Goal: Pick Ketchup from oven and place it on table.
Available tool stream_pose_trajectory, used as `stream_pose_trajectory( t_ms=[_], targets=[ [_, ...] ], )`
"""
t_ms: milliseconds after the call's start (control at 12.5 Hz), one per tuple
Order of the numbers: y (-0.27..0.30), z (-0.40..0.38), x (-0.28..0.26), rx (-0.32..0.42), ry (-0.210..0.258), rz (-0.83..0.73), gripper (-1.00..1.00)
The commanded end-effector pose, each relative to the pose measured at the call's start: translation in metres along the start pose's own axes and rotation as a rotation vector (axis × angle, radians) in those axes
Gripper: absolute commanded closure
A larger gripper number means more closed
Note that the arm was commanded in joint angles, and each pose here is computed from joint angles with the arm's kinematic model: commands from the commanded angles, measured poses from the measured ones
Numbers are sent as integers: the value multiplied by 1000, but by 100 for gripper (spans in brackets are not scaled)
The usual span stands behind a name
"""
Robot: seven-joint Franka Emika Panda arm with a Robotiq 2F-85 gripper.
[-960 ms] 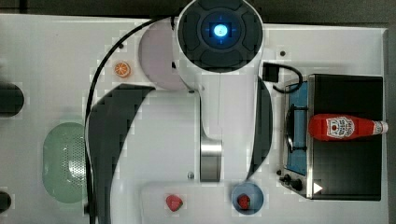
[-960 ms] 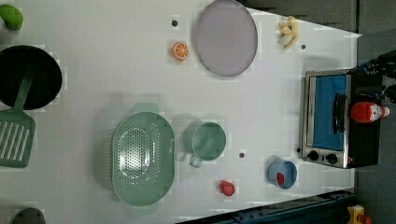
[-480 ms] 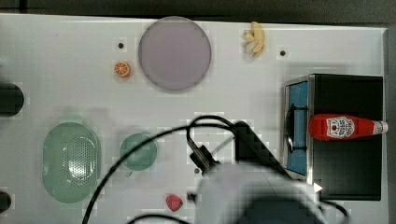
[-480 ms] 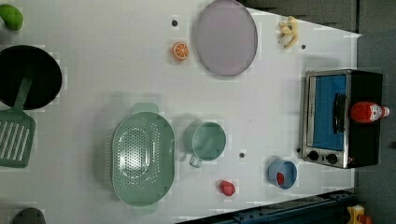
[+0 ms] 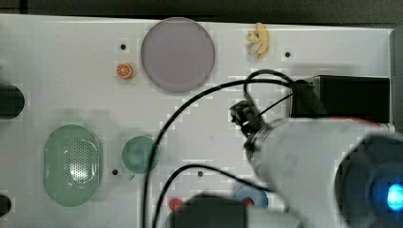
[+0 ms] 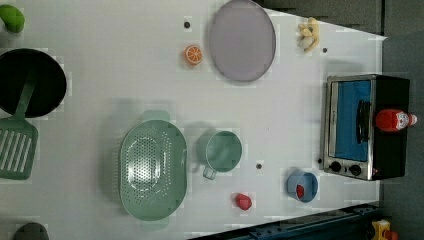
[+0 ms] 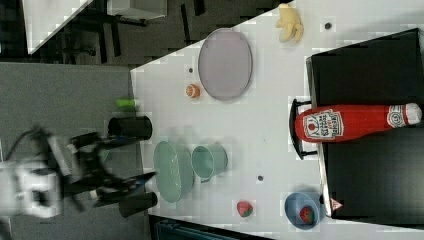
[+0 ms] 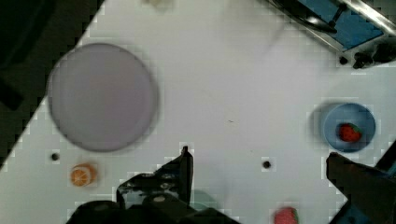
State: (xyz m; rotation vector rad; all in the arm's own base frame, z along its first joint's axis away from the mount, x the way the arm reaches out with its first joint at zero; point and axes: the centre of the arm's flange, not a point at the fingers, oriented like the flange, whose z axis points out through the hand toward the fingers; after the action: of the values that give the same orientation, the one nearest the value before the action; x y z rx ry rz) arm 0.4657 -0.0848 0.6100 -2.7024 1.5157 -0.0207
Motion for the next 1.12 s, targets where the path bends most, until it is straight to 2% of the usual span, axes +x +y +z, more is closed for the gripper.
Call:
stream_pose_trajectory(
  t_ms=[80,240,400,560,720,800,960,1120],
  targets=[
    [62,35,83,-17,-42,198,-100],
    [86,63,133,-5,-10,298,-100],
    [107,84,177,25,66,381,-100],
    [125,114,217,4,127,449,-100],
    [128,131,236,-35,138,473,-100],
    [131,149,248,-54,122,507,-100],
    [132,181,257,-34,72,566,-100],
    [130,204,266,-46,106,567,-100]
  ],
)
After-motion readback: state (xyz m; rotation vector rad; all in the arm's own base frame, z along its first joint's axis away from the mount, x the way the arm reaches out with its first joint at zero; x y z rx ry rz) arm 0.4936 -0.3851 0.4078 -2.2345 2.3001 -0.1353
